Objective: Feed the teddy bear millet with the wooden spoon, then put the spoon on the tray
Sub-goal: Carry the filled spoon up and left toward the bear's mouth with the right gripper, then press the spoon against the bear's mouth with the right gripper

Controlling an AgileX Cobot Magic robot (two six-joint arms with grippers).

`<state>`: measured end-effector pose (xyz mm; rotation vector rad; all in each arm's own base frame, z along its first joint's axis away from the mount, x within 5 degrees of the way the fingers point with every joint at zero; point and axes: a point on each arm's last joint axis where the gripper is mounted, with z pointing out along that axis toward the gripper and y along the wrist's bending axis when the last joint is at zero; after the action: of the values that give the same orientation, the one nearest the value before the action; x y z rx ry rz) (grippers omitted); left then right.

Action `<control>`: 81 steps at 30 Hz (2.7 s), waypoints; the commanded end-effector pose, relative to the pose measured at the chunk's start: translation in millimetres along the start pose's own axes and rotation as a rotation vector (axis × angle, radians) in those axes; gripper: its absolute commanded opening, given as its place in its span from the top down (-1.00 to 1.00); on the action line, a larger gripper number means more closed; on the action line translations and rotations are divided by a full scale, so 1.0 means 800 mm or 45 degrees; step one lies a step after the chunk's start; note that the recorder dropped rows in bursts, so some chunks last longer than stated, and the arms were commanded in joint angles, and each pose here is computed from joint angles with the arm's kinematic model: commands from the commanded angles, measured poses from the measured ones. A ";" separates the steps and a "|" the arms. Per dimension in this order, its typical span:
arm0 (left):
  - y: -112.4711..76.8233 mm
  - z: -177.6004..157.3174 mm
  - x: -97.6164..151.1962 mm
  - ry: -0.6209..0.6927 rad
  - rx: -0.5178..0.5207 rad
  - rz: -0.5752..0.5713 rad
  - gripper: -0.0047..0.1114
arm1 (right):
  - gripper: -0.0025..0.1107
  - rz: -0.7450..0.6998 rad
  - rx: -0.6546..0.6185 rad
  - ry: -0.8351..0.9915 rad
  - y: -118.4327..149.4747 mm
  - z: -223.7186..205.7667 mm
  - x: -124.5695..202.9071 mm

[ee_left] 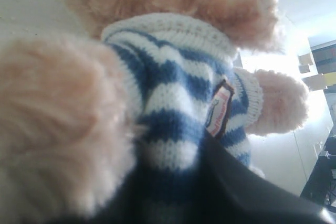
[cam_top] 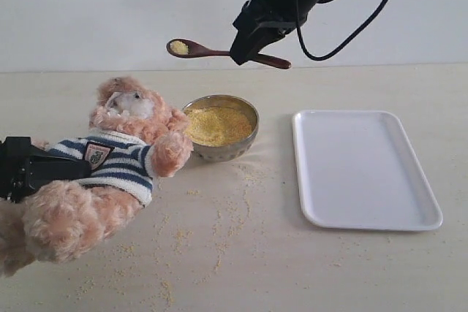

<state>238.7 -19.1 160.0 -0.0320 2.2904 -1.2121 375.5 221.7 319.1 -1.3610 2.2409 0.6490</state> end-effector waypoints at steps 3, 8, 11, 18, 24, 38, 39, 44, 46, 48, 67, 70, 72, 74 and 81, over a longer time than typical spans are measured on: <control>-0.006 0.000 0.000 -0.004 0.041 -0.024 0.83 | 0.96 -0.124 -0.087 -0.005 0.057 0.016 -0.025; -0.006 0.000 0.000 -0.004 0.041 -0.024 0.83 | 0.96 -0.220 -0.118 0.033 0.091 0.033 -0.035; -0.006 0.000 0.000 -0.004 0.041 -0.024 0.83 | 0.96 -0.281 -0.086 0.073 0.102 0.039 -0.036; -0.006 0.000 0.000 -0.004 0.041 -0.024 0.83 | 0.96 -0.429 0.107 0.166 0.111 0.050 -0.039; -0.006 0.000 0.000 0.005 0.040 -0.016 0.83 | 0.96 -0.454 0.171 0.168 0.107 0.050 -0.041; -0.006 0.000 0.001 0.017 0.039 -0.009 0.83 | 0.96 -0.643 0.354 0.240 0.133 0.062 -0.050; -0.006 0.000 0.001 0.017 0.039 -0.009 0.83 | 0.96 -0.656 0.376 0.245 0.136 0.063 -0.051; -0.006 0.000 0.002 0.023 0.038 -0.005 0.83 | 0.96 -0.748 0.508 0.305 0.147 0.066 -0.055; -0.006 0.000 0.002 0.025 0.038 -0.004 0.83 | 0.96 -0.769 0.534 0.316 0.151 0.066 -0.056; -0.006 0.000 0.002 0.026 0.038 -0.003 0.83 | 0.96 -0.790 0.544 0.325 0.155 0.067 -0.056; -0.006 0.000 0.002 0.028 0.038 -0.002 0.83 | 0.96 -0.958 0.655 0.446 0.181 0.070 -0.057; -0.006 0.000 0.002 0.028 0.038 -0.002 0.83 | 0.96 -0.972 0.666 0.456 0.184 0.070 -0.057; -0.006 0.000 0.002 0.028 0.038 -0.002 0.83 | 0.96 -0.972 0.667 0.460 0.183 0.070 -0.057; -0.006 0.000 0.002 0.028 0.038 -0.002 0.83 | 0.96 -0.974 0.672 0.465 0.183 0.070 -0.057; -0.006 0.000 0.002 0.028 0.038 -0.002 0.83 | 0.96 -0.988 0.675 0.487 0.182 0.069 -0.056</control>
<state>236.9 -19.7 159.0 -0.0228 2.3118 -1.2205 271.0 347.9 317.5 -1.9556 1.7090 -0.4509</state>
